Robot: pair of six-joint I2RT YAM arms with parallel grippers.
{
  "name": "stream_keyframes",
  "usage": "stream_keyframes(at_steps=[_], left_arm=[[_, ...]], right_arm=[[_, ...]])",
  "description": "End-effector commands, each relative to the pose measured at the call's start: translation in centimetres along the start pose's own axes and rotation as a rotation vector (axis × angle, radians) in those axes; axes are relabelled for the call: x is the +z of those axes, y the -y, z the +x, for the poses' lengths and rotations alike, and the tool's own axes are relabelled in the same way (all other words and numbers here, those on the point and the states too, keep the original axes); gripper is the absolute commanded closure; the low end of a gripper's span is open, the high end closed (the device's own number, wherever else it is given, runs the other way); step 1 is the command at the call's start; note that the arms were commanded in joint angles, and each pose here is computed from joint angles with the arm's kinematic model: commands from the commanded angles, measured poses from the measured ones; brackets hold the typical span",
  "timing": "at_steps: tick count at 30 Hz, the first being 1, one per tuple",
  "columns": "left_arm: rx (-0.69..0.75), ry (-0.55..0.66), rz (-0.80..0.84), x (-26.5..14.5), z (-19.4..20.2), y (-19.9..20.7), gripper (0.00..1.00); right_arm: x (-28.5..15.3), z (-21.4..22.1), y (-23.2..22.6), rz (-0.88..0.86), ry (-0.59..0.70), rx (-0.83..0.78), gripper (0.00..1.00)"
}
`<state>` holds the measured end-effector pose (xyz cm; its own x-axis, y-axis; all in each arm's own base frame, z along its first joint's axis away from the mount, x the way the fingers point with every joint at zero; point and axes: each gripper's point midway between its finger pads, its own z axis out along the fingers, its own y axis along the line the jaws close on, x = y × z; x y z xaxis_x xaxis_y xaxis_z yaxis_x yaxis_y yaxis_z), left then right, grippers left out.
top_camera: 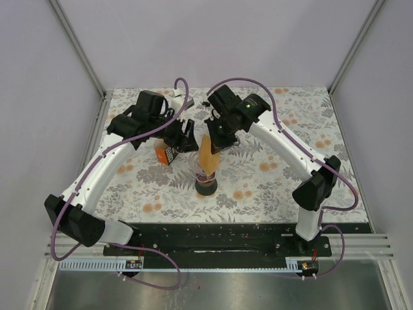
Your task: Place the coffee filter in the dripper
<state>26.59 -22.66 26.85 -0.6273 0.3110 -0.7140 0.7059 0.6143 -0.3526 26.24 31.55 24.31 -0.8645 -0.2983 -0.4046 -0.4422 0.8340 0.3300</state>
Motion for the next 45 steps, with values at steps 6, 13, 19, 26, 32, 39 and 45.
stream_keyframes(at_steps=[6,13,19,26,32,39,45], left_arm=[[0.082,0.12,-0.044,-1.6,-3.6,0.1,0.22],[0.05,0.081,-0.056,0.5,-1.7,-1.0,0.25],[0.085,0.074,-0.164,1.1,-0.9,-3.5,0.56],[0.082,0.072,-0.119,1.4,0.0,-2.6,0.78],[0.107,0.084,-0.104,1.1,0.0,-1.9,0.82],[0.105,0.064,-0.058,1.6,0.1,-1.2,0.83],[0.116,0.055,-0.067,1.9,0.3,-1.0,0.82]], right_arm=[[1.5,-1.7,0.4,0.037,0.013,-0.022,1.0],[2.0,-1.7,0.5,0.043,0.002,-0.023,1.0],[1.8,-1.9,0.5,0.041,0.026,-0.027,1.0],[1.1,-2.6,0.2,0.03,0.071,-0.032,0.9],[-1.3,-3.9,-0.4,0.017,0.155,-0.05,0.64],[-4.9,-5.3,-1.2,-0.001,0.262,-0.086,0.46],[-5.4,-4.8,-2.2,-0.079,0.299,-0.11,0.5]])
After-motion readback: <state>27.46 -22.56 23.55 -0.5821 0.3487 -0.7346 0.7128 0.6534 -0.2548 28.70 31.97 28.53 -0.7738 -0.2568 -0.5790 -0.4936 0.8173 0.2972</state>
